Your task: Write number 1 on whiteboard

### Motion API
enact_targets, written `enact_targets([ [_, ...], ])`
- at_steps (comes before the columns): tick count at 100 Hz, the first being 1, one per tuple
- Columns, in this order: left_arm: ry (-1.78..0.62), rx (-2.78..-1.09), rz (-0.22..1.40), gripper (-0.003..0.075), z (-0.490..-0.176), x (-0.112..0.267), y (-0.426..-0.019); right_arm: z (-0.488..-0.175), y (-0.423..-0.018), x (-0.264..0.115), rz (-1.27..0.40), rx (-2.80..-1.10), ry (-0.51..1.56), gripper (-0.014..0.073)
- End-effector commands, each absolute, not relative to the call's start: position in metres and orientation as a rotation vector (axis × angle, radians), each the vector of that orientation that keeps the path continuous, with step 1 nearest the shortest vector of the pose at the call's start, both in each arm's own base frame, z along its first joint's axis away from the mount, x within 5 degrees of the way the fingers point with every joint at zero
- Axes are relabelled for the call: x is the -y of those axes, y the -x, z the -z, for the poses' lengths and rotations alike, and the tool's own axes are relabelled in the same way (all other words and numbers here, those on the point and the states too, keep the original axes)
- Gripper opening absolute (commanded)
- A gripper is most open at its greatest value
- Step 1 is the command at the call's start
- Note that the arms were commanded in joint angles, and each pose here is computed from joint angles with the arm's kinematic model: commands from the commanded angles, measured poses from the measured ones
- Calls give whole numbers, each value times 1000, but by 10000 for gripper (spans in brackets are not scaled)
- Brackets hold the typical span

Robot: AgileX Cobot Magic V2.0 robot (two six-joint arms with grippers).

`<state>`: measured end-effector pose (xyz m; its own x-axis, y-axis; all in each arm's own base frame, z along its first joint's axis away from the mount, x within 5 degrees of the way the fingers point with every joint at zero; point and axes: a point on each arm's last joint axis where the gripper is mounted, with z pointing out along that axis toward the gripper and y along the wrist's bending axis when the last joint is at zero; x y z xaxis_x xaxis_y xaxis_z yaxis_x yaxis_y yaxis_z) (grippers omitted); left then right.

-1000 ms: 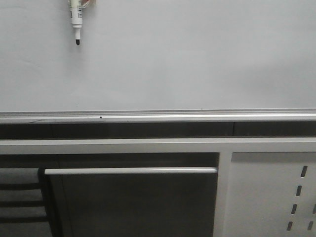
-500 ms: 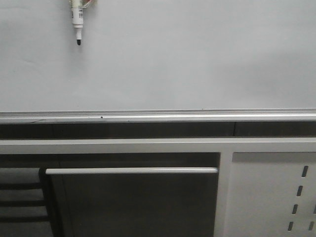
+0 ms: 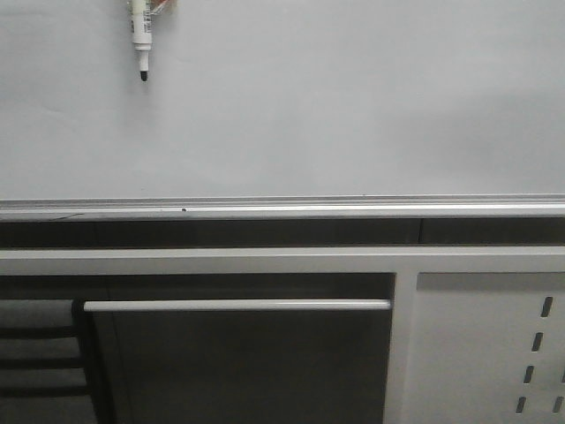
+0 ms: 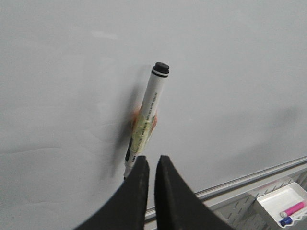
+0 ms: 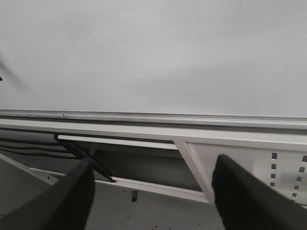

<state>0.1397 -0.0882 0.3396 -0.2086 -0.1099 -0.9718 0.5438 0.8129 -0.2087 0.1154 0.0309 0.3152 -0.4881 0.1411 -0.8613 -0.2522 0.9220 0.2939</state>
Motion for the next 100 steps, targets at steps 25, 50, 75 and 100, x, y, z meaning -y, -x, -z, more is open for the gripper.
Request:
enact_targets([
  [25, -377, -1660, 504, -15, -335, 131, -156, -329, -120, -30, -472, -1958, 54, 468],
  [50, -375, -1703, 493, 257, -332, 147, -170, -329, -120, -30, -473, -1960, 55, 468],
  [75, -344, -1679, 441, 333, -336, 150, -179, -329, -120, -30, -473, -1960, 55, 468],
  [100, -328, -1681, 396, 333, -338, 162, -195, -329, -120, -30, -475, -1962, 56, 468],
])
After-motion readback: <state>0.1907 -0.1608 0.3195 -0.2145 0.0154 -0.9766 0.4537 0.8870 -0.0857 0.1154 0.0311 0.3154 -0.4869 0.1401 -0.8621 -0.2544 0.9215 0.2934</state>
